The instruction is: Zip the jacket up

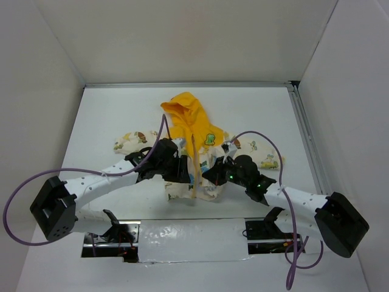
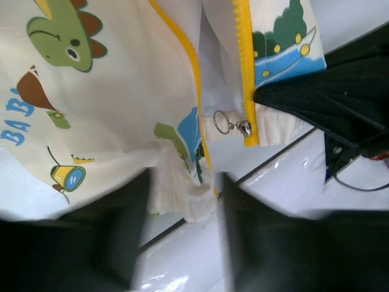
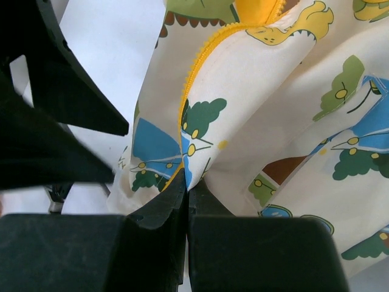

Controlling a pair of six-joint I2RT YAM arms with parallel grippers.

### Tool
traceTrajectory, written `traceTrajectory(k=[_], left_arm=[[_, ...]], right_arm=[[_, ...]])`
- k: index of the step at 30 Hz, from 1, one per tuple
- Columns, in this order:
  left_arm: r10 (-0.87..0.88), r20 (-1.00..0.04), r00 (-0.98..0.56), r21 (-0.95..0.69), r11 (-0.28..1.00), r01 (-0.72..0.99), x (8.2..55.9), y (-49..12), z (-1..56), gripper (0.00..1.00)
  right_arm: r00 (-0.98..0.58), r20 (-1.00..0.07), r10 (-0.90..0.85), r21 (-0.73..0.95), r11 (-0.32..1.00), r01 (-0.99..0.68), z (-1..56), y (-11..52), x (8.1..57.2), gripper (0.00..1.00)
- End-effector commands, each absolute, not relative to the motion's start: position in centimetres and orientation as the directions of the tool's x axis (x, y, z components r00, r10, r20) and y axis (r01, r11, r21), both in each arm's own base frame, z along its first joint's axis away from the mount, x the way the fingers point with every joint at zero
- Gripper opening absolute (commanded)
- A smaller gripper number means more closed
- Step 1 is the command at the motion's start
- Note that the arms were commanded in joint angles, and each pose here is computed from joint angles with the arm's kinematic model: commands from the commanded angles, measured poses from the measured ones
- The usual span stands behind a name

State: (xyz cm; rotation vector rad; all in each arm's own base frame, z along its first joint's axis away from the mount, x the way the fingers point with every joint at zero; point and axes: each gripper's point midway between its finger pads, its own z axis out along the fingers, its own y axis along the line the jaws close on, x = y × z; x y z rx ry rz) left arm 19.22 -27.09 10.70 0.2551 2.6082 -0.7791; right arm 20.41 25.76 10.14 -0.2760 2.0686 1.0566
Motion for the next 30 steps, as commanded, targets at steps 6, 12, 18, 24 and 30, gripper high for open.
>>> traceTrajectory(k=[6,12,18,24,30], left_arm=[[0.204,-0.373,-0.905,-0.475,0.796,0.375,16.8,-28.2,9.1,0.99],[0.17,-0.33,-0.928,-0.374,0.879,0.295,16.9,-26.6,7.8,0.52],[0.144,-0.405,-0.903,-0.384,0.87,0.31,17.7,-26.5,10.1,0.13],[0.057,-0.451,-0.89,-0.393,0.883,0.256,18.7,-25.2,12.7,0.03],[0.029,-0.51,-0.859,-0.55,0.758,0.352,19.1,-28.4,14.6,0.0]], right_arm=[[-0.681,-0.715,0.16,0.596,0.647,-0.475,10.7,26.1,21.5,0.0],[-0.7,-0.7,0.142,0.593,0.663,-0.458,10.1,26.2,21.8,0.0],[-0.715,-0.682,0.155,0.581,0.709,-0.4,9.0,25.2,22.7,0.0],[-0.731,-0.658,0.182,0.563,0.764,-0.316,7.8,23.2,23.4,0.0],[-0.716,-0.691,0.098,0.616,0.599,-0.512,10.2,26.5,20.7,0.0]])
